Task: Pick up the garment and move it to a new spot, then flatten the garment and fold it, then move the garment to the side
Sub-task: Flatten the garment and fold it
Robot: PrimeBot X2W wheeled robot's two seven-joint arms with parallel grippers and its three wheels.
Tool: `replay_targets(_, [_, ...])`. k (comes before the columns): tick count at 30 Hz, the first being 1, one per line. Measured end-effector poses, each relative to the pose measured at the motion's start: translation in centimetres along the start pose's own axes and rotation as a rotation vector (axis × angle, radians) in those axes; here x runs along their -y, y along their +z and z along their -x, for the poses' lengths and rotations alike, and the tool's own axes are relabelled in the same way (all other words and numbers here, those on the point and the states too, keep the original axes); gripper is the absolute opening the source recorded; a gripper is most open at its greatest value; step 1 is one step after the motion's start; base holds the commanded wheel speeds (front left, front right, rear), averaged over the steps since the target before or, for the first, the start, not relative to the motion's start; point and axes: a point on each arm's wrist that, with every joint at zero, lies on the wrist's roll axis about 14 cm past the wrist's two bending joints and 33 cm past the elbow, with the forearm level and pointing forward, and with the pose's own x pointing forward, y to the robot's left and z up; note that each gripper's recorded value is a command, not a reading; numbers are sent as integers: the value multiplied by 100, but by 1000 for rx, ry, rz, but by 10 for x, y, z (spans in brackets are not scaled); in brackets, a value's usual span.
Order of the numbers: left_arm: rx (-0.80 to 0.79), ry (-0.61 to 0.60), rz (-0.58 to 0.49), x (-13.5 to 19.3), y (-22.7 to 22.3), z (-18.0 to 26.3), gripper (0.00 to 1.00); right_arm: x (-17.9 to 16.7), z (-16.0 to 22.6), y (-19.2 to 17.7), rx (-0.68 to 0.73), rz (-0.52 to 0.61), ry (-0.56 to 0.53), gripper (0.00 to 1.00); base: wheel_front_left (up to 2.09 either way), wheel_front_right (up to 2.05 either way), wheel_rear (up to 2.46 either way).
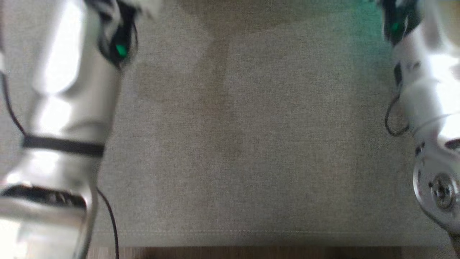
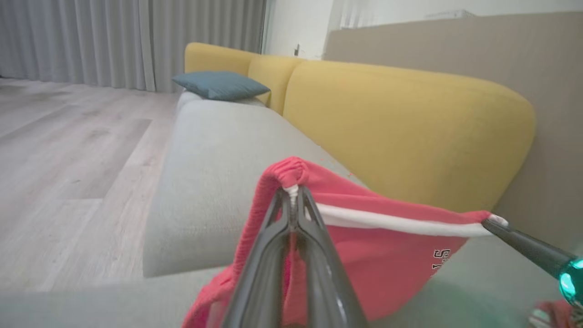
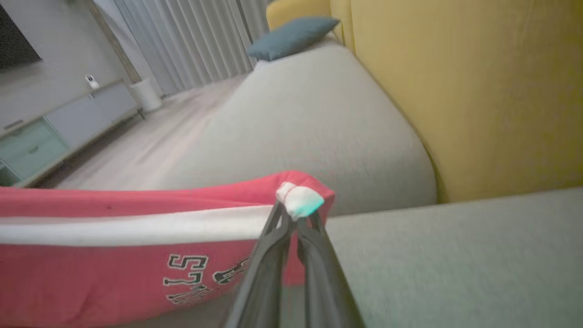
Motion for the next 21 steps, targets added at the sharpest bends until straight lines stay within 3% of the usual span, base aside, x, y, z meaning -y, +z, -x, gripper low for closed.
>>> replay_targets(4, [-99, -51, -12, 19, -37, 35, 0, 9, 20, -33, -125, 53, -6, 0, 0, 0, 0])
replay_targets(10, [-230, -136, -87, 36, -71, 89, 0, 12, 52, -54, -257, 108, 2, 0, 0, 0, 0])
replay_targets(21, [-330, -274, -160, 76, -87, 153, 0, 32, 116, -60, -408, 179, 12, 0, 0, 0, 0])
